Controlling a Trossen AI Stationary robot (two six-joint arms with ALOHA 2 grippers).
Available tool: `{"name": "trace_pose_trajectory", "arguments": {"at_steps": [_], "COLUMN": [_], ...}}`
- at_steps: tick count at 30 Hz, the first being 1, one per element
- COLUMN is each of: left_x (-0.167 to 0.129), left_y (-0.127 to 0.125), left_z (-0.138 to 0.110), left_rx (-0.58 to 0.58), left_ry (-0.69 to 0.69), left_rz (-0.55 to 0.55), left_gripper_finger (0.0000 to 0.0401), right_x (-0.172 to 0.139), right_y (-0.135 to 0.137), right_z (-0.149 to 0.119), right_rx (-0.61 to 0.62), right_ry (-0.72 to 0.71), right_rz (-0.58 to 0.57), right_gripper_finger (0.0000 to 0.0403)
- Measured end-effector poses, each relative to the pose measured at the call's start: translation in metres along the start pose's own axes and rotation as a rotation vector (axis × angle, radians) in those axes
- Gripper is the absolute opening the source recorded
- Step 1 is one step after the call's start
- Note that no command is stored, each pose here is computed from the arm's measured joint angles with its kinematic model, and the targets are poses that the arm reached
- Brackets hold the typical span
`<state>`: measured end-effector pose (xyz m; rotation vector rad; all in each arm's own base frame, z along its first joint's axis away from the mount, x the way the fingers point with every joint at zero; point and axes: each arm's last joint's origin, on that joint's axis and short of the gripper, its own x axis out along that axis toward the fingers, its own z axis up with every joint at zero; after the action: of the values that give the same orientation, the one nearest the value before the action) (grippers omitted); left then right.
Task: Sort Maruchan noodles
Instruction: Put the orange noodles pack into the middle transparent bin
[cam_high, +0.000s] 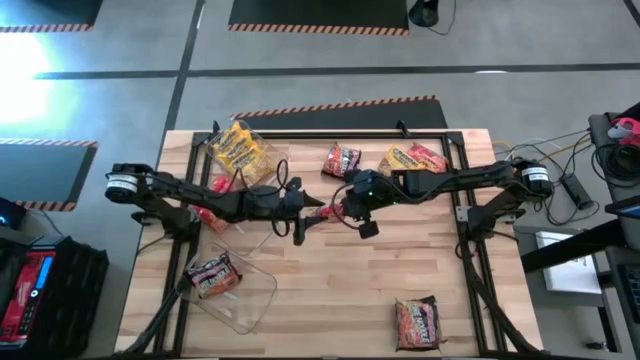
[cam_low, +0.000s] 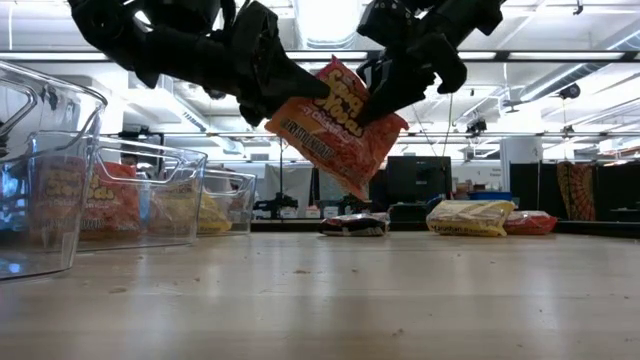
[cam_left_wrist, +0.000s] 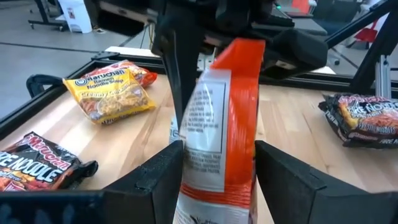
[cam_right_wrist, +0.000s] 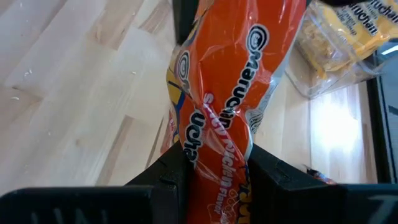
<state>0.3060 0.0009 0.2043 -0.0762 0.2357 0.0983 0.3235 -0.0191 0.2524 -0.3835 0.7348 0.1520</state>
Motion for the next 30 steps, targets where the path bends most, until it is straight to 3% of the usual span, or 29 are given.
{"name": "trace_pose_trajectory", "arguments": {"at_steps": [14, 24, 30], "left_x": [0.0, 0.0, 0.0], "left_y": [0.0, 0.0, 0.0], "left_z": [0.0, -0.001, -0.001], "left_rx": [-0.031, -0.071, -0.078], "left_ry": [0.006, 0.016, 0.018], "left_rz": [0.003, 0.008, 0.005], "left_gripper_finger": [0.0177, 0.0128, 0.0129], "right_x": [-0.008, -0.008, -0.008], "right_y": [-0.007, -0.006, -0.006], "right_z": [0.016, 0.014, 0.013], "right_rx": [-0.015, 0.027, 0.044], "right_ry": [-0.042, -0.034, -0.023], "right_rz": [-0.018, -0.007, -0.002], "right_gripper_finger": [0.0095, 0.0096, 0.0097]}}
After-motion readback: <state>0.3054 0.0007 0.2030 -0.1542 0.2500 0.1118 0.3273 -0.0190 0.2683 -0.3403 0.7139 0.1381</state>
